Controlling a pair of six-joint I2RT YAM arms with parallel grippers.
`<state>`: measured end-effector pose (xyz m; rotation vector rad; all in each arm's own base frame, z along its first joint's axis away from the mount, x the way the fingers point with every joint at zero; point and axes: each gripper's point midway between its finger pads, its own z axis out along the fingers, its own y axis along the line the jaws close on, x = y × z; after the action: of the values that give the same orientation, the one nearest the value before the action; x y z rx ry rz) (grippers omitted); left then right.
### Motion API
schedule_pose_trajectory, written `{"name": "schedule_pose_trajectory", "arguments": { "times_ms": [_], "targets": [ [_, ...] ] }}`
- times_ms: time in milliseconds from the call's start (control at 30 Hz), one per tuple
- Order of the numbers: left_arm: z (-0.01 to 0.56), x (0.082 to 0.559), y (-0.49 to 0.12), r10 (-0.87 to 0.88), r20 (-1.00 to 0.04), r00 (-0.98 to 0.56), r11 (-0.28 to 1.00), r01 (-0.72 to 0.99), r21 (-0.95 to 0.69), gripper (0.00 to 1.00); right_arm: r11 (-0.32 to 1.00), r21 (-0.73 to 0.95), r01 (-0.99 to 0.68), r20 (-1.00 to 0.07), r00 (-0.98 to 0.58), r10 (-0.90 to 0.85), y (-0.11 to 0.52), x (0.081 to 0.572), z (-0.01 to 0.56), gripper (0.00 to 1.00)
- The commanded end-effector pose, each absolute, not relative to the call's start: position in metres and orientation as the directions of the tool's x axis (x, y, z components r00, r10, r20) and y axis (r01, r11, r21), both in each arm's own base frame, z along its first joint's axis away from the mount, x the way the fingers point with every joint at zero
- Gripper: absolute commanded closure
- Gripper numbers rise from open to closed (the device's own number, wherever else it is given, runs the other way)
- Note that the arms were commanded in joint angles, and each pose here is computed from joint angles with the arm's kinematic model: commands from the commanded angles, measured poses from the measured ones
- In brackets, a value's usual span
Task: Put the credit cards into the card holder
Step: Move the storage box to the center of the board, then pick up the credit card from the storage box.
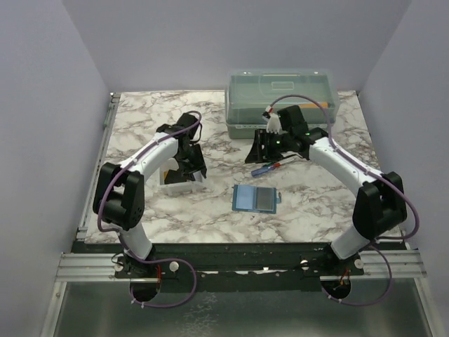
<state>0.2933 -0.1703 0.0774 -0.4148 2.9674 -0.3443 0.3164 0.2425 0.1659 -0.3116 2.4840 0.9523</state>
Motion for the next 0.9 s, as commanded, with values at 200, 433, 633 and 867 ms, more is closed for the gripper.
{"name": "schedule_pose_trajectory", "arguments": {
  "times_ms": [200,433,633,867],
  "targets": [
    [0.144,0.316,-0.101,-0.488,-0.245,-0.838,0.866,-0.430,-0.255,0.16,0.597,0.738,-0.314,-0.433,-0.899,0.063,0.359,0.342,0.173,0.34],
    [0.143,0.303,-0.004,-0.637,-0.385,-0.668,0.749,-0.655,-0.102,0.11,0.507,0.812,-0.291,-0.362,-0.931,0.046,0.439,0.356,0.165,0.33],
    [0.112,0.307,-0.010,-0.578,-0.333,-0.745,0.811,-0.571,-0.131,0.15,0.505,0.811,-0.296,-0.319,-0.947,-0.044,0.482,0.344,0.133,0.34],
    [0.091,0.297,-0.029,-0.563,-0.272,-0.781,0.827,-0.525,-0.204,0.32,0.581,0.761,-0.290,-0.288,-0.953,-0.098,0.494,0.331,0.080,0.38]
  ]
}}
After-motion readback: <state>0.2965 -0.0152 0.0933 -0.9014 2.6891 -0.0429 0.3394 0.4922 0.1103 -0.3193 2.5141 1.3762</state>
